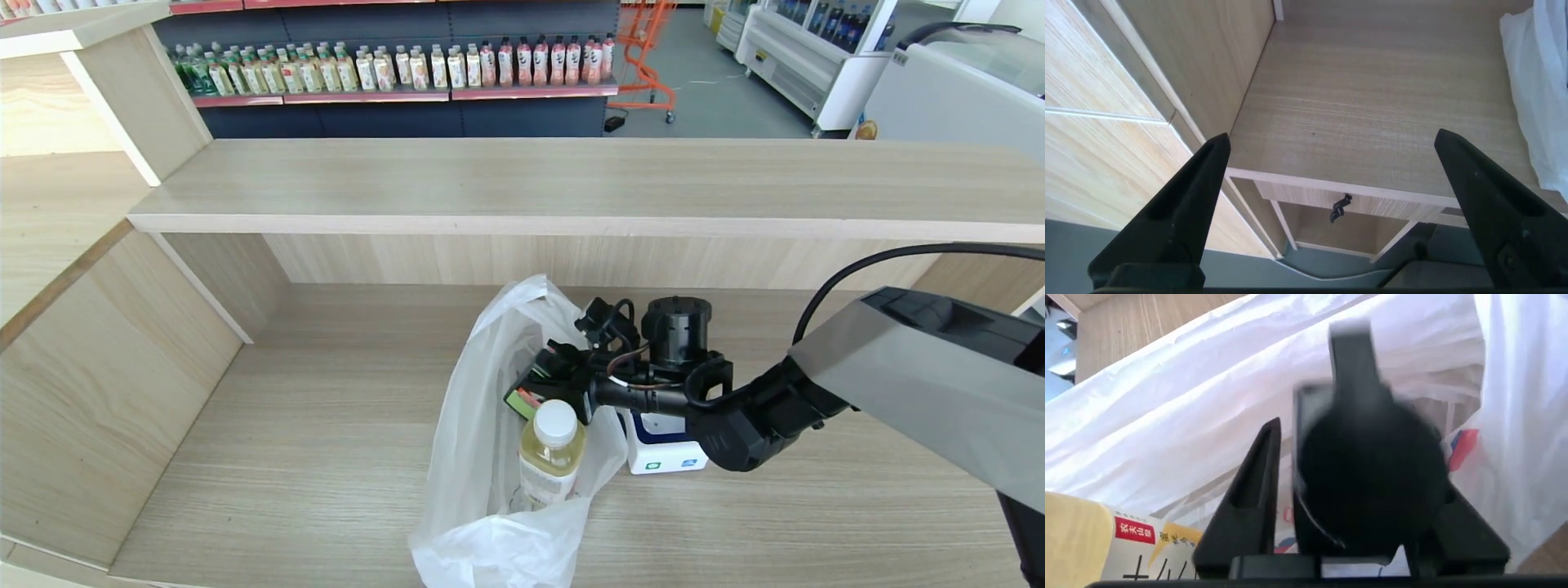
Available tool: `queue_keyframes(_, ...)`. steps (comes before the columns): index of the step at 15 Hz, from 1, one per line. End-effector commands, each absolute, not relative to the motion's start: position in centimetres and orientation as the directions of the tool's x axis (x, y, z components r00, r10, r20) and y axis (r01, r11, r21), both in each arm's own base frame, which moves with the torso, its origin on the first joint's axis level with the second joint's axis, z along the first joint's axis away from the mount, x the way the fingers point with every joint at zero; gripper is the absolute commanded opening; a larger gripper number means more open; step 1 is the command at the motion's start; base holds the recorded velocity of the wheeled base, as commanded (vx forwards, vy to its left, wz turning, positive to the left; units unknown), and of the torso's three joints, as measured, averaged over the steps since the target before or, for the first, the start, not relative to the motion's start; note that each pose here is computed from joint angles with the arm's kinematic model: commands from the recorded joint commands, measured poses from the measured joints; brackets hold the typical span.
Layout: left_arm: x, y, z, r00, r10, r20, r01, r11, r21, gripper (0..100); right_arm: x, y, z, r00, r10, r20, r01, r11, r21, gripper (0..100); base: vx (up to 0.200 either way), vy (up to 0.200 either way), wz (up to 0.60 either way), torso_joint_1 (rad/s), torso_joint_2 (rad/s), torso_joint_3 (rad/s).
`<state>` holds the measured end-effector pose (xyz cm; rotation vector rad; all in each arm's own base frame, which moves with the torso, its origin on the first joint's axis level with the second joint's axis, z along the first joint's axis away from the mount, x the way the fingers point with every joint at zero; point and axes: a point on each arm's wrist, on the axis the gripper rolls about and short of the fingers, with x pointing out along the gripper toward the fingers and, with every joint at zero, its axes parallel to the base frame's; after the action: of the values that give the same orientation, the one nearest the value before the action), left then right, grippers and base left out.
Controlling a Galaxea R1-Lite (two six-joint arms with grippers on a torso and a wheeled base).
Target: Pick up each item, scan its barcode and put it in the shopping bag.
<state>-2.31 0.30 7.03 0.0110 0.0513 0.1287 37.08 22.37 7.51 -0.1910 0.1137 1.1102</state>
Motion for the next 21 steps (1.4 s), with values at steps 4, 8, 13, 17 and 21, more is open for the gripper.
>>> queue_keyframes(4, -2.3, 0.3, 7.0, 0.99, 0.129, -0.052, -0.128, 0.992, 0.014, 100, 36.6, 21.9, 10.4, 0.454, 0.883, -0.123, -0.89, 0.455, -0.02, 100, 0.0, 0.0, 0.0, 0.0, 0.0, 0.0)
queue_keyframes(8, -2.3, 0.3, 7.0, 0.99, 0.129, -0.05, -0.128, 0.992, 0.014, 100, 33.3, 16.9, 16.5, 0.525, 0.85, -0.047, -0.84, 0.526, 0.136, 100, 0.0, 0.0, 0.0, 0.0, 0.0, 0.0)
queue_keyframes(13, -2.3, 0.3, 7.0, 0.99, 0.129, -0.05, -0.128, 0.992, 0.014, 100, 20.1, 6.0, 21.3, 0.755, 0.646, -0.115, -0.625, 0.761, 0.172, 100, 0.0, 0.0, 0.0, 0.0, 0.0, 0.0)
queue_keyframes(17, -2.3, 0.3, 7.0, 0.99, 0.129, -0.05, -0.128, 0.992, 0.014, 100, 10.1, 2.3, 18.9, 0.914, 0.318, -0.253, -0.305, 0.948, 0.089, 100, 0.0, 0.0, 0.0, 0.0, 0.0, 0.0)
queue_keyframes(21, -2.3, 0.3, 7.0, 0.99, 0.129, -0.052, -0.128, 0.992, 0.014, 100, 1.7, 0.1, 11.1, 0.983, 0.077, -0.168, -0.079, 0.997, -0.007, 100, 0.0, 0.0, 0.0, 0.0, 0.0, 0.0)
